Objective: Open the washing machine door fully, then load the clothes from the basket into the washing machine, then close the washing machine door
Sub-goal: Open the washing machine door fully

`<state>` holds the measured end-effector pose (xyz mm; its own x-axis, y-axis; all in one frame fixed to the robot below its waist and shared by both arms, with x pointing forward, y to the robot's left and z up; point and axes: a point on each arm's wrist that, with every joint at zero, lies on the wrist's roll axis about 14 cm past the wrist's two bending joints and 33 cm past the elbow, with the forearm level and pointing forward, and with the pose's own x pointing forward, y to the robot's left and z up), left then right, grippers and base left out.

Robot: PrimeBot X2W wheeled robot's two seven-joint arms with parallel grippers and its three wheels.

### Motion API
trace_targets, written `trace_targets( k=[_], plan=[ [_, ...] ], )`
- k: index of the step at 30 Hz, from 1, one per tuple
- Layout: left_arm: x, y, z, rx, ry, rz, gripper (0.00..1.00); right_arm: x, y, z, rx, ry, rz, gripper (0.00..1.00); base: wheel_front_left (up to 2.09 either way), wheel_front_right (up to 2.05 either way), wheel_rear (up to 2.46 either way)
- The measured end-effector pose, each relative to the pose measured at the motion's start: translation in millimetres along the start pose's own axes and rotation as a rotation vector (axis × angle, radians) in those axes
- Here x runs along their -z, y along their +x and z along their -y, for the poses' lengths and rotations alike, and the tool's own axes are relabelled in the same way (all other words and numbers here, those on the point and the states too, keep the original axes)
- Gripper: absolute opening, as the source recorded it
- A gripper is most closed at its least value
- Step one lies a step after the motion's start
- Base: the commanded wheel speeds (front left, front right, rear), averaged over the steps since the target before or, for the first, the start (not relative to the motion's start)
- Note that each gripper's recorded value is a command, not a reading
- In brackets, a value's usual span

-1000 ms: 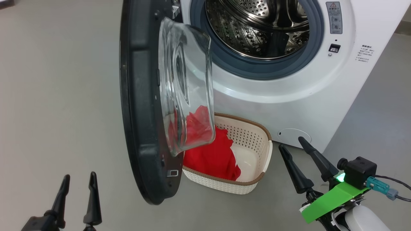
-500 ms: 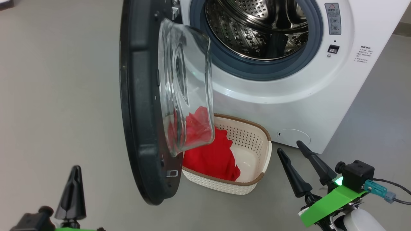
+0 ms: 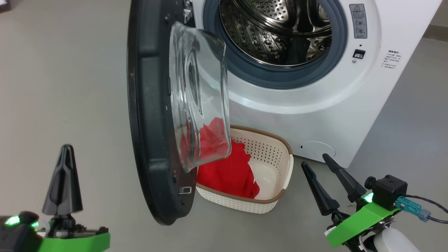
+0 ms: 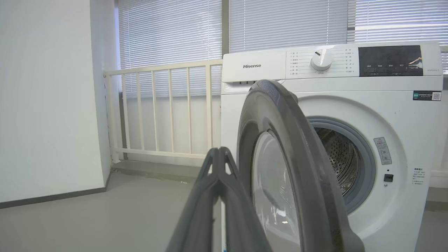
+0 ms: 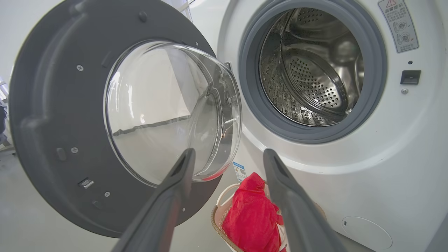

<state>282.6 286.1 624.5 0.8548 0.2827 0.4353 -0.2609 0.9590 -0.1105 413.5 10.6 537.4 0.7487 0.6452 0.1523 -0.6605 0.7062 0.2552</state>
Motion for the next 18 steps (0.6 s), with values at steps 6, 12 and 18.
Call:
trace_targets(
  k=[6, 12, 18],
  plan=[
    [-31.4, 7.5, 21.7, 0.065, -0.007, 0.103, 0.0, -0.9, -1.2, 0.6, 0.006, 0.003, 0.004, 1.0, 0.0, 0.0, 0.0],
    [-48.5, 10.1, 46.7, 0.136, -0.044, 0.159, 0.0, -1.3, -3.2, 3.7, 0.016, 0.003, 0.005, 1.0, 0.0, 0.0, 0.0],
    [-49.0, 9.2, 75.4, 0.214, -0.118, 0.145, 0.0, -4.5, -6.2, 6.3, 0.028, 0.0, 0.013, 1.0, 0.0, 0.0, 0.0]
  ],
)
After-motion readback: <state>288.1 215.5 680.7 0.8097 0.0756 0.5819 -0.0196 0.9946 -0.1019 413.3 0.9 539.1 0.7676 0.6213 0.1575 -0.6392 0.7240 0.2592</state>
